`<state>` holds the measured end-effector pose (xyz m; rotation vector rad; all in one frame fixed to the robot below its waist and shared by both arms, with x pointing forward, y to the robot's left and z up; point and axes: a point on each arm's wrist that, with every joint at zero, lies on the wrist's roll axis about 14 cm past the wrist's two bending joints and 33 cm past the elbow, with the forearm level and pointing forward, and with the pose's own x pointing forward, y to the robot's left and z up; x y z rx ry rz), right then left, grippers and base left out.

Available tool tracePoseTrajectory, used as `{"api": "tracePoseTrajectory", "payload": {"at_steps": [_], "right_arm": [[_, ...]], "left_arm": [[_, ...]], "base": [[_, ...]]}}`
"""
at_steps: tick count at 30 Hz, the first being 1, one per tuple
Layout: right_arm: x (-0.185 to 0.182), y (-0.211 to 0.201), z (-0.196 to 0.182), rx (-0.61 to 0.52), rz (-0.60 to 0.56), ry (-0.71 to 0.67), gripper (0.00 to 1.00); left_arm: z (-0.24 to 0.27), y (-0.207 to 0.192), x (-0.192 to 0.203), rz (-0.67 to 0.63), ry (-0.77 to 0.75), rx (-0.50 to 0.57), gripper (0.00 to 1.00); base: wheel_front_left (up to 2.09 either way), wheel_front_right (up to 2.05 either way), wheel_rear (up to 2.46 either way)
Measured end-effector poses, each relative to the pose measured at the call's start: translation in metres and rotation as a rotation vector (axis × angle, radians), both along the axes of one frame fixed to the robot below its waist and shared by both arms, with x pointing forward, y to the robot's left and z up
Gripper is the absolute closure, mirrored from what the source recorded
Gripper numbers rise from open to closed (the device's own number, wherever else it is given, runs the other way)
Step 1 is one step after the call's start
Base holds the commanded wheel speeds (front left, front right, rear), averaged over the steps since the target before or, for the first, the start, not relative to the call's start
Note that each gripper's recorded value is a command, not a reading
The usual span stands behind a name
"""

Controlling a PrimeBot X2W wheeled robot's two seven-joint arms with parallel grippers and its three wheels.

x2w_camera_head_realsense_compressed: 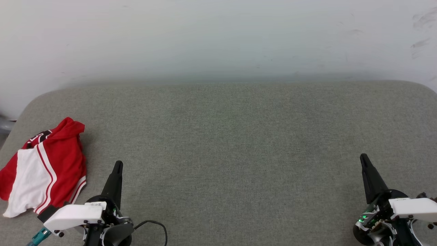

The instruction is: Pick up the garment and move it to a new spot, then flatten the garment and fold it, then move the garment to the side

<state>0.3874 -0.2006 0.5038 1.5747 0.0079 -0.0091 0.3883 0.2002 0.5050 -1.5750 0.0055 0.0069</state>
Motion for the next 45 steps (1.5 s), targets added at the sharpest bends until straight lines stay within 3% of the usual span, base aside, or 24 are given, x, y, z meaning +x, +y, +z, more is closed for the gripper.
{"api": "tracePoseTrajectory", "payload": {"at_steps": [29, 30, 35, 45], "right_arm": [[0.000, 0.000, 0.000, 0.000, 0.000, 0.000, 1.00], [-0.001, 0.000, -0.002, 0.001, 0.000, 0.005, 0.00], [-0.011, 0.000, -0.022, 0.003, -0.006, 0.064, 0.00], [-0.010, 0.007, -0.009, -0.035, -0.010, 0.024, 0.00]], "left_arm": [[0.000, 0.000, 0.000, 0.000, 0.000, 0.000, 1.00], [-0.002, 0.000, 0.000, 0.000, 0.005, -0.001, 0.00], [-0.022, -0.003, -0.010, -0.001, 0.066, -0.005, 0.00], [-0.004, -0.017, -0.007, -0.015, 0.009, 0.006, 0.00]], "base": [[0.00, 0.00, 0.00], [0.00, 0.00, 0.00], [0.00, 0.00, 0.00], [0.00, 0.00, 0.00]]}}
